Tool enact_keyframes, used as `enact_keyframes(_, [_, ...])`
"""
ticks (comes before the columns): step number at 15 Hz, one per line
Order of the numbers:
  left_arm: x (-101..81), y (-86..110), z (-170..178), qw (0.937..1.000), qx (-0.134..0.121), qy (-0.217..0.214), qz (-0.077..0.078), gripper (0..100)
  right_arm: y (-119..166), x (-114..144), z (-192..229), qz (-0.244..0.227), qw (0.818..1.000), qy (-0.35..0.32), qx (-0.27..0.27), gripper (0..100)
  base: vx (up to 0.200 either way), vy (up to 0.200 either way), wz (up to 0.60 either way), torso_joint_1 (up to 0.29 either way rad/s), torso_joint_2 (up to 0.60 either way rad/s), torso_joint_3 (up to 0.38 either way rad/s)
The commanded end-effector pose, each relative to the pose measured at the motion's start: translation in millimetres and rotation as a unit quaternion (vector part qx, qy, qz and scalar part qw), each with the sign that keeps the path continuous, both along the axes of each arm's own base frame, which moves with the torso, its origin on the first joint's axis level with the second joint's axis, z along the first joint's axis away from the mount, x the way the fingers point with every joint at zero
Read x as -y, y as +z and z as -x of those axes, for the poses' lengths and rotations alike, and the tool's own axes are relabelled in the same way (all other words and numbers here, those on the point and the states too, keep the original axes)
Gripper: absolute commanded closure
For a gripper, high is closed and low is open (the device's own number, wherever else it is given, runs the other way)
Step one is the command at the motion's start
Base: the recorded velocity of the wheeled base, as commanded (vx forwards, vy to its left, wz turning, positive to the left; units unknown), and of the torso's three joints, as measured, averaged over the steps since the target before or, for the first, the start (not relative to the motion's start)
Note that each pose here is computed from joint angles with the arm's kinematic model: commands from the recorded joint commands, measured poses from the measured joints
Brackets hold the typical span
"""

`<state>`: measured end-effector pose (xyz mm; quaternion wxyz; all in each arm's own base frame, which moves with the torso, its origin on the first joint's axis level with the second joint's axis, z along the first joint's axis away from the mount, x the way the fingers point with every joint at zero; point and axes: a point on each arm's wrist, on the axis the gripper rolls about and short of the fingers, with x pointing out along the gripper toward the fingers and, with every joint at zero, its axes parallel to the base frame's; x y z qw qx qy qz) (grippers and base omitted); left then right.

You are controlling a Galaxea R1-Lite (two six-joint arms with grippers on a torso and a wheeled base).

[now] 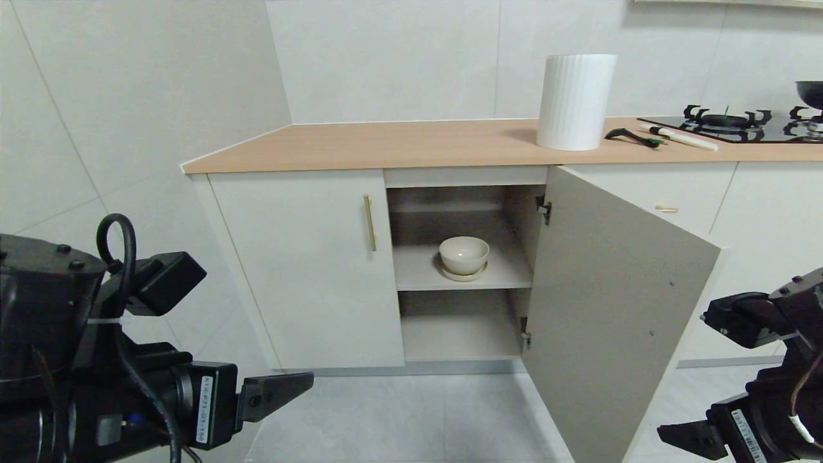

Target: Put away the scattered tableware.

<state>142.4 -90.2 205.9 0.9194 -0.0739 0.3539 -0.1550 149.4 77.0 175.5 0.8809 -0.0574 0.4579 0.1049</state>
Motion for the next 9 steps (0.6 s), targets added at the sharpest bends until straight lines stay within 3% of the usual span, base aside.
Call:
enact_keyframes(1, [0.0,-0.3,0,1.0,-0.001,0.0,0.0,0,4,5,-4,0.004,1.0,-0.019,0.003,0,0.0,-0.2,0.0,0.002,0.0,0.002])
enact_keyframes(3, [-0.1,0.0,0,1.0,0.0,0.0,0.0,0,3,17,-14,0.024,0.997,-0.068,0.011,0,0.0,-0.2,0.0,0.0,0.0,0.007])
enact_keyframes(9, [-0.8,-1.6,1,1.0,-0.002,-0.001,-0.001,0,6,73,-71,0.002,0.971,-0.231,0.064,0,0.0,0.0,0.0,0.0,0.0,0.0])
